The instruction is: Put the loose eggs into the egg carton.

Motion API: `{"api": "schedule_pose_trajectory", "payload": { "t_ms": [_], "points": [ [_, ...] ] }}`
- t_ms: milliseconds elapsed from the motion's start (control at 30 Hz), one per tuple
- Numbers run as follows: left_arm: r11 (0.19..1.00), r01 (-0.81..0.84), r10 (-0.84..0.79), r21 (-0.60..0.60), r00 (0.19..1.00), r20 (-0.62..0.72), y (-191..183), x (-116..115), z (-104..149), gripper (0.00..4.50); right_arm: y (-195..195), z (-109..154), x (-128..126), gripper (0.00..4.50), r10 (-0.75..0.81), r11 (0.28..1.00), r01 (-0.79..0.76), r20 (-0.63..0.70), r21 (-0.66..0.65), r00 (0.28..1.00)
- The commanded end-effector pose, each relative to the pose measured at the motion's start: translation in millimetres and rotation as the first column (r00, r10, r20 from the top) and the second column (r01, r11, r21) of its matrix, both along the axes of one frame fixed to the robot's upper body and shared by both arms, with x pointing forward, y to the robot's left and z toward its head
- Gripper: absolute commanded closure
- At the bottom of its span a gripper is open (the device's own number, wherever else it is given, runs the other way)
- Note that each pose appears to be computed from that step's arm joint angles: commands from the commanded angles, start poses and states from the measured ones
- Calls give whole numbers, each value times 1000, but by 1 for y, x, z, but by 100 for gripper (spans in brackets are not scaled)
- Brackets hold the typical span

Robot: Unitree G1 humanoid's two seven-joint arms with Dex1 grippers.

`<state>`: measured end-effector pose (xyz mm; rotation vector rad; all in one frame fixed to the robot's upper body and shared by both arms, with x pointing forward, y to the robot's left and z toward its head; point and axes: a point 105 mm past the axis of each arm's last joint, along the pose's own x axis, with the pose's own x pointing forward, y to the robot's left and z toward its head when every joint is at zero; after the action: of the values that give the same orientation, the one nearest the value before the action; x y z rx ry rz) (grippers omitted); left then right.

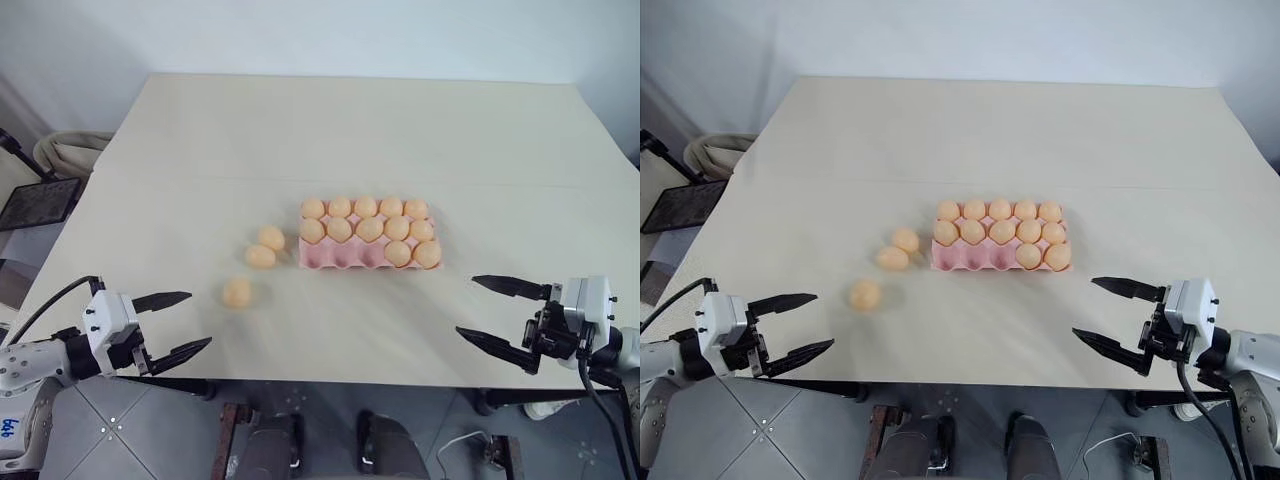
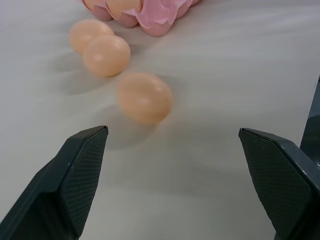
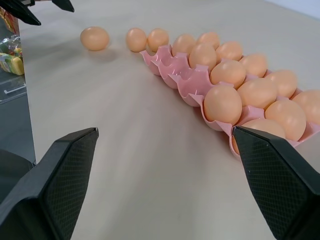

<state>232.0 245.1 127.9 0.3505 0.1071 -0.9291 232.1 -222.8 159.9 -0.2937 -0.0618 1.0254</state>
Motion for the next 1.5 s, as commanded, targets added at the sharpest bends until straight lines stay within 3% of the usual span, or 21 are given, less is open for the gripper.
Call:
{"api": "schedule_pose_trajectory", "payload": {
  "t_ms": [33,333,567,667,900,1033,1233,1500],
  "points": [
    [1000,-3,3,2,999,32,-2,3,10,6,0,13,-4,0,13,1000,-12,67,-3,998],
    [996,-79,79,-39,997,7,-9,38,3,6,0,34,-15,0,29,999,-28,95,-18,995],
    [989,-148,147,-6,988,-54,-13,66,-26,6,6,34,-16,0,6,1000,-6,99,-1,995],
    [992,-126,125,-11,990,-69,-19,69,-31,61,8,35,-15,0,2,1000,-3,101,4,995],
    [994,-92,92,-61,996,9,-24,74,-11,277,8,34,-14,0,-14,1000,13,94,13,996],
    [990,94,-89,-107,995,55,-55,65,17,283,4,29,-15,0,-42,999,41,75,16,996],
    [968,234,-225,-96,970,92,-102,87,53,283,1,26,-19,0,-70,997,69,66,16,995],
    [914,401,-398,-69,916,47,-171,104,44,283,1,23,-24,0,-117,993,115,75,24,990]
  ]
}}
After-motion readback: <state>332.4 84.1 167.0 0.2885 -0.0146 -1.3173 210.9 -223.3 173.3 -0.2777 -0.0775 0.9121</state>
